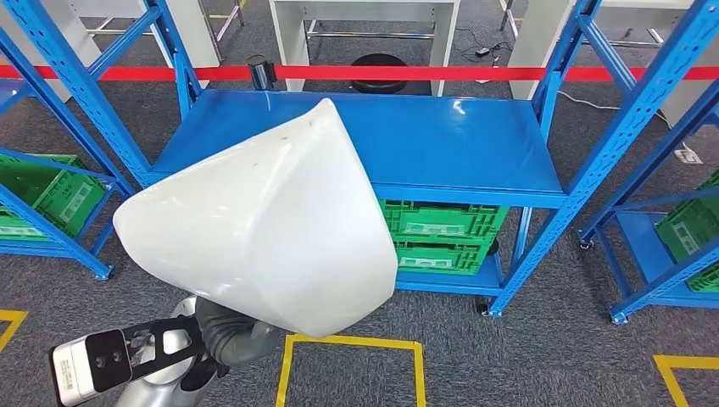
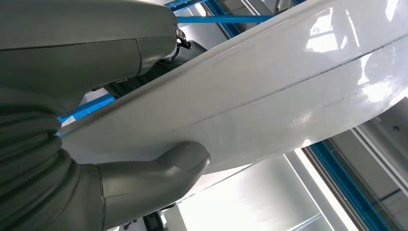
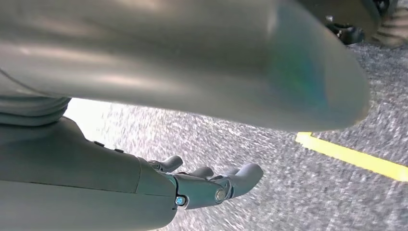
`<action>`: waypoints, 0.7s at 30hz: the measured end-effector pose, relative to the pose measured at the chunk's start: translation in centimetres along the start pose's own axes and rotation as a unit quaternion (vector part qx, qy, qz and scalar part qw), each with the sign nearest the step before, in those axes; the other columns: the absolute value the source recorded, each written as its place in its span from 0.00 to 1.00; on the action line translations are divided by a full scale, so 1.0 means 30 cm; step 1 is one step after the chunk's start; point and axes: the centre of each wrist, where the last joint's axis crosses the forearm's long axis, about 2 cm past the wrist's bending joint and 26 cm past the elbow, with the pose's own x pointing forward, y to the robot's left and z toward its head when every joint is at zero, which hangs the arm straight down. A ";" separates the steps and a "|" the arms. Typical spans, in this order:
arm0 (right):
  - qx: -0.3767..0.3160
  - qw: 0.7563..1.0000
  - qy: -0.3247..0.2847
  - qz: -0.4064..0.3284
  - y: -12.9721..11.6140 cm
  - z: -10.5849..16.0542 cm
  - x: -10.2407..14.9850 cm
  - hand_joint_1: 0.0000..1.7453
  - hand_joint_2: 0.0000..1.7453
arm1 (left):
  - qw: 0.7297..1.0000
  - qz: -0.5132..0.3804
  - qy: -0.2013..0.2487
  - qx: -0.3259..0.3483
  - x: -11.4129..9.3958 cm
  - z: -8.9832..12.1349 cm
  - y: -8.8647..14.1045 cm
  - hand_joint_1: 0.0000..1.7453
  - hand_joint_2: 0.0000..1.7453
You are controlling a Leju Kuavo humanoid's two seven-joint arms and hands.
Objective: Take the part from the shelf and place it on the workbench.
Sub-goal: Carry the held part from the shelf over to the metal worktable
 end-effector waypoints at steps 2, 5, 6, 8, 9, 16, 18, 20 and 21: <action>-0.003 1.000 0.003 -0.016 0.000 0.000 -0.002 0.00 0.00 | 1.000 -0.005 0.005 -0.002 0.001 0.008 0.000 1.00 1.00; -0.006 0.999 0.007 -0.039 0.001 0.001 -0.005 0.00 0.00 | 1.000 -0.008 0.011 -0.003 0.002 0.020 -0.002 1.00 1.00; -0.007 0.999 0.008 -0.046 0.001 0.001 -0.006 0.00 0.00 | 1.000 -0.008 0.011 -0.004 0.003 0.021 -0.003 1.00 1.00; -0.009 0.998 0.012 -0.059 0.001 0.001 -0.006 0.00 0.00 | 1.000 -0.009 0.010 -0.005 0.005 0.019 -0.003 1.00 1.00; -0.009 0.998 0.015 -0.065 0.000 0.001 -0.006 0.00 0.00 | 1.000 -0.008 0.009 -0.006 0.006 0.018 -0.003 1.00 1.00; -0.005 0.997 0.041 -0.068 0.001 0.002 -0.009 0.00 0.00 | 1.000 -0.005 0.009 -0.011 0.002 0.011 0.000 1.00 1.00; -0.002 0.997 0.042 -0.066 0.002 0.002 -0.010 0.00 0.00 | 1.000 -0.005 0.011 -0.011 -0.001 0.013 0.000 1.00 1.00; -0.002 0.997 0.043 -0.066 0.002 0.002 -0.011 0.00 0.00 | 1.000 -0.004 0.013 -0.010 -0.003 0.015 0.000 1.00 1.00; -0.002 0.997 0.043 -0.065 0.002 0.002 -0.011 0.00 0.00 | 1.000 -0.004 0.013 -0.010 -0.004 0.015 0.001 1.00 1.00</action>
